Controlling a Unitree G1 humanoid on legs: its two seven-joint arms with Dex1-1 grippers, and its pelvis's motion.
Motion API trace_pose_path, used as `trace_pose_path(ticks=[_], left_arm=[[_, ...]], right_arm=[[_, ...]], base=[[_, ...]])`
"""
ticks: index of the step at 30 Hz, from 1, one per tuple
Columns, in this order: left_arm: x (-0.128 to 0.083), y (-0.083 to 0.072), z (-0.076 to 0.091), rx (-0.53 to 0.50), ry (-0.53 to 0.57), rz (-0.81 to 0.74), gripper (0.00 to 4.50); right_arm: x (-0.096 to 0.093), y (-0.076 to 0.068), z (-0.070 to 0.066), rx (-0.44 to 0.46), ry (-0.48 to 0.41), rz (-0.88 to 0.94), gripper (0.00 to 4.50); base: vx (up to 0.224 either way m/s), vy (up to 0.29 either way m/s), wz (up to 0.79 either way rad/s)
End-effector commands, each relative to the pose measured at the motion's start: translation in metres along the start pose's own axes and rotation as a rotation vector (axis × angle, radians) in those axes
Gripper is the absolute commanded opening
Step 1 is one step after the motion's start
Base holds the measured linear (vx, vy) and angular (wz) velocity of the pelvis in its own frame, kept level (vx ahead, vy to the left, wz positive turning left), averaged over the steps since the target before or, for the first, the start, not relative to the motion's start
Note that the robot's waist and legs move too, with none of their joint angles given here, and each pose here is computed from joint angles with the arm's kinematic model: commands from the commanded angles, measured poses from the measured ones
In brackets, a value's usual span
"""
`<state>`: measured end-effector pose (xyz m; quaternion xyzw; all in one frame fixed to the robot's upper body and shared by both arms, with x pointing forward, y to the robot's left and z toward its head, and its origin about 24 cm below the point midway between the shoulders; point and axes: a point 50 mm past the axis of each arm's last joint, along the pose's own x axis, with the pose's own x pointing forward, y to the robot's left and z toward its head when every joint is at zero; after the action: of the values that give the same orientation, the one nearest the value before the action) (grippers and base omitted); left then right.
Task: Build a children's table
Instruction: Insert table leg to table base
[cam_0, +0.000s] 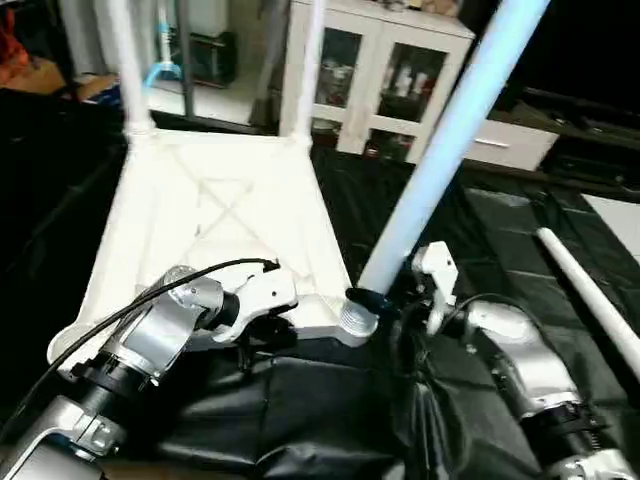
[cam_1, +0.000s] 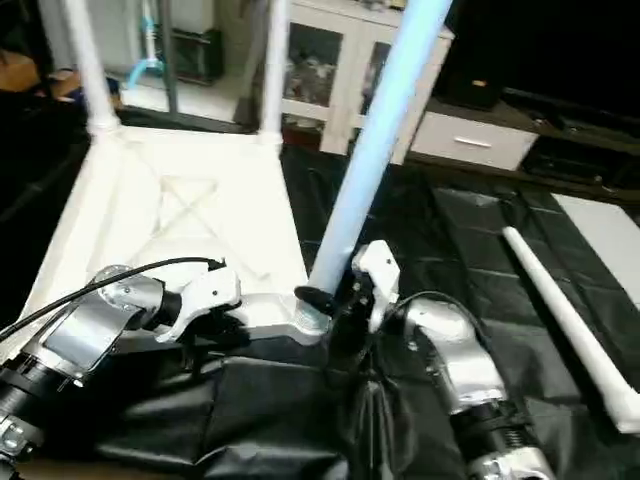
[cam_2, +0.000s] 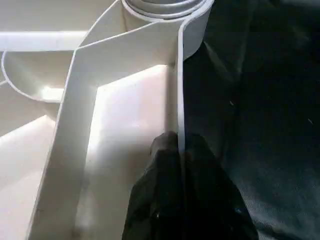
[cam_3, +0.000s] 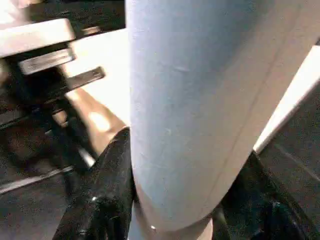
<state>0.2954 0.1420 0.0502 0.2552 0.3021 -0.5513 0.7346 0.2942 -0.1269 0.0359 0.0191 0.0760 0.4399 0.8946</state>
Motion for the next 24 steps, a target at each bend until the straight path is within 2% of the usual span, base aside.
trace_pose_path(ticks=[1,3,4,5,9,12,14,24], left_arm=[[0.004,-0.006,0.004,-0.047,-0.049,-0.028,0.0],[0.004,-0.006,0.005,-0.057,-0.056,-0.019,0.0],[0.004,-0.005,0.009,-0.073,-0.066,0.007,0.0],[0.005,-0.003,0.014,-0.105,-0.08,0.056,0.0],[0.008,0.001,0.03,-0.169,-0.114,0.189,0.0],[0.014,0.003,0.039,-0.204,-0.145,0.253,0.0],[0.017,0.002,0.04,-0.209,-0.153,0.274,0.0],[0.017,-0.004,0.034,-0.197,-0.118,0.273,0.0]], right_arm=[[-0.039,-0.032,-0.057,0.072,0.295,-0.453,1.83],[-0.039,-0.033,-0.058,0.075,0.3,-0.503,1.83],[-0.035,-0.033,-0.06,0.074,0.301,-0.613,1.83],[-0.026,-0.031,-0.063,0.098,0.286,-0.748,1.83],[-0.005,-0.02,-0.068,0.171,0.26,-0.936,1.83],[0.003,-0.016,-0.067,0.177,0.239,-0.987,1.83],[0.005,-0.019,-0.063,0.162,0.229,-0.991,1.83],[0.018,-0.015,-0.051,0.134,0.168,-0.968,1.83]], base=[[0.0,0.0,0.0],[-0.037,0.0,-0.05],[-0.074,0.001,-0.1],[-0.069,-0.032,0.04],[0.022,-0.1,-0.08],[0.045,-0.017,-0.29],[0.0,0.0,0.0],[0.005,0.0,0.0]])
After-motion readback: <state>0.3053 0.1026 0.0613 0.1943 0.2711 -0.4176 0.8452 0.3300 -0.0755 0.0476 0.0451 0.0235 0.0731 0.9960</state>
